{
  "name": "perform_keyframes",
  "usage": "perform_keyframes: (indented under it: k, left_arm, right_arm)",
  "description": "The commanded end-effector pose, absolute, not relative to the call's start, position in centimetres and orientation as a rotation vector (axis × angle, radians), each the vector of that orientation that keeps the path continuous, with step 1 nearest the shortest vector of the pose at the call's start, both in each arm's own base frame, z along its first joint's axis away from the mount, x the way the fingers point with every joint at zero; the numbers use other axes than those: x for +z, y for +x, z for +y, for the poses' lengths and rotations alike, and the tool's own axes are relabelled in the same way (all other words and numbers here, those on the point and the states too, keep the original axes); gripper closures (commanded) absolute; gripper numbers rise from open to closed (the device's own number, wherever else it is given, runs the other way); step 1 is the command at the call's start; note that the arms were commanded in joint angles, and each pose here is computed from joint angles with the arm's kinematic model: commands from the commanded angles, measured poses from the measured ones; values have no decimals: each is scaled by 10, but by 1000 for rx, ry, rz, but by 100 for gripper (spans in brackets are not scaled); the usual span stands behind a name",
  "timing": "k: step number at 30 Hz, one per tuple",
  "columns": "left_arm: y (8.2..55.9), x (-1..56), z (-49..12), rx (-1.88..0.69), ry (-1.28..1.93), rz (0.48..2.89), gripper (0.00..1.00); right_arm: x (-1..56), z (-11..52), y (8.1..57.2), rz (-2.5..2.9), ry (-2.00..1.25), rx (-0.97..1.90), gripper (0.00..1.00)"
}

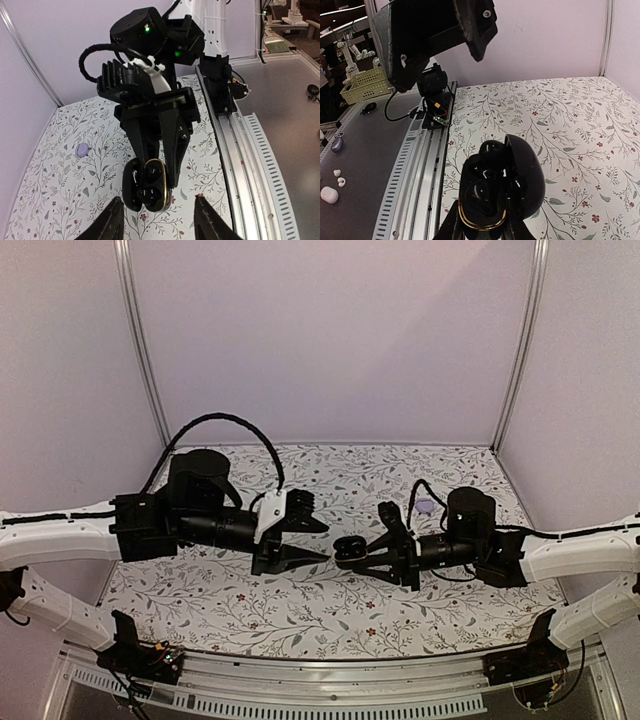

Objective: Insert the wireless bluetooth earbuds into the charging case
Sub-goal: Adjust the left earbud in the left side groove of the charging case.

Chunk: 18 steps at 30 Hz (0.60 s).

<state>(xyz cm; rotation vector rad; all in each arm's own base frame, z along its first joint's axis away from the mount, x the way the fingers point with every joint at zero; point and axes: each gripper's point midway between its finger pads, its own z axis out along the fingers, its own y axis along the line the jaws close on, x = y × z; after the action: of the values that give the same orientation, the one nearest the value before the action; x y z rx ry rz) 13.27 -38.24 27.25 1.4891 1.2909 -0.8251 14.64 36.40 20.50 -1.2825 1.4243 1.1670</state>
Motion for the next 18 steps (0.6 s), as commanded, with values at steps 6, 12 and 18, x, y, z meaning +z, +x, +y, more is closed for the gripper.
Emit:
perform_keyframes:
  k: [6, 12, 18]
  left_arm:
    - [133, 264, -399, -695, 1579, 1243, 61]
    - [140, 257, -403, -652, 1583, 1271, 62]
    - [139, 254, -405, -658, 1602, 1270, 64]
  right_arm:
    - [217, 369, 145, 1395, -1285, 1206, 100]
    - [216, 369, 142, 1389, -1299, 1223, 100]
    - [215, 369, 141, 1389, -1303, 1228, 100]
